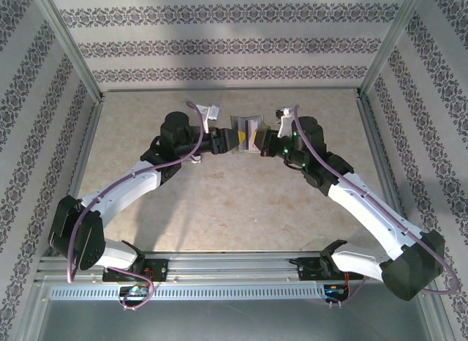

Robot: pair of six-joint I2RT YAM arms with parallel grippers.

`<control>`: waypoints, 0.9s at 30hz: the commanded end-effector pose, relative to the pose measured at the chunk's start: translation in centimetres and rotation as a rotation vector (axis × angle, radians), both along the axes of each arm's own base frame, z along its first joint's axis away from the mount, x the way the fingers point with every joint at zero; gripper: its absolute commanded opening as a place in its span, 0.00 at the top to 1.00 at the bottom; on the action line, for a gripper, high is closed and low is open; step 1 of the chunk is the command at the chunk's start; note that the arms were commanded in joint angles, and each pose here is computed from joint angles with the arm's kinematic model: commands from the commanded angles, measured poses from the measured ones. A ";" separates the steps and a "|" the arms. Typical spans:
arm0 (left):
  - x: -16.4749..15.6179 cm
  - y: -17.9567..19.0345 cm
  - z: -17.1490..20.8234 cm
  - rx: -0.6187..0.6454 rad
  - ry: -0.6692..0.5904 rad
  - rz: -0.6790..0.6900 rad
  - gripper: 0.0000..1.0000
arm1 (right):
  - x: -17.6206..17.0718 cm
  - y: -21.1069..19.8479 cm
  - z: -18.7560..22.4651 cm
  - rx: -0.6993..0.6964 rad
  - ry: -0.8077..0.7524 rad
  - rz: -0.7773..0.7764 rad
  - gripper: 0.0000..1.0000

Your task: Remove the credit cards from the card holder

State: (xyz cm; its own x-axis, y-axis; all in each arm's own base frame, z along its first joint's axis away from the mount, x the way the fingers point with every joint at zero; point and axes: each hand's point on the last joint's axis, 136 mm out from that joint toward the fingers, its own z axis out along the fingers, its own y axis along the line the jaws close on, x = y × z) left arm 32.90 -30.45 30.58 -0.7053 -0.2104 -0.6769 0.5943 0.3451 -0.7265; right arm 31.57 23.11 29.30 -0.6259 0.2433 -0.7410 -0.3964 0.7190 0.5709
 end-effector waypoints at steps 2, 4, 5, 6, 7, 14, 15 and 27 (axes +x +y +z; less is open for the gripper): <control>-0.3 -0.5 0.9 -0.032 -0.011 -0.017 0.28 | -0.3 0.0 2.3 -0.002 -0.061 0.010 1.00; -0.1 -0.7 0.8 -0.032 -0.006 -0.022 0.20 | -0.3 0.0 2.1 -0.029 -0.059 0.002 1.00; 0.0 -0.7 0.6 -0.029 -0.004 -0.023 0.20 | -0.3 0.1 2.1 -0.033 -0.058 0.002 1.00; 0.1 -0.8 0.5 -0.028 -0.001 -0.021 0.20 | -0.3 0.1 2.1 -0.038 -0.059 0.003 1.00; 0.2 -0.8 0.3 -0.024 0.006 -0.020 0.22 | -0.4 0.2 2.2 -0.041 -0.059 0.004 1.00; 0.5 -1.0 -0.9 -0.014 0.024 -0.021 0.51 | -1.1 0.7 3.2 -0.018 -0.073 0.036 0.96; 0.5 -1.0 -0.9 -0.014 0.023 -0.020 0.56 | -1.1 0.8 3.4 -0.012 -0.073 0.043 0.94; 0.5 -1.3 -0.3 -0.071 0.017 -0.032 0.87 | -1.6 0.5 4.5 0.127 -0.066 0.098 0.77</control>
State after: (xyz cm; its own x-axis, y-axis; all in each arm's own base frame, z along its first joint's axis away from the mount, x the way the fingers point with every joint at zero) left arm 34.17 -30.97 29.06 -0.7399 -0.2398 -0.6285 0.5434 0.3377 -0.7686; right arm 30.50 23.28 31.99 -0.6232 0.2477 -0.7418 -0.4496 0.6627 0.5989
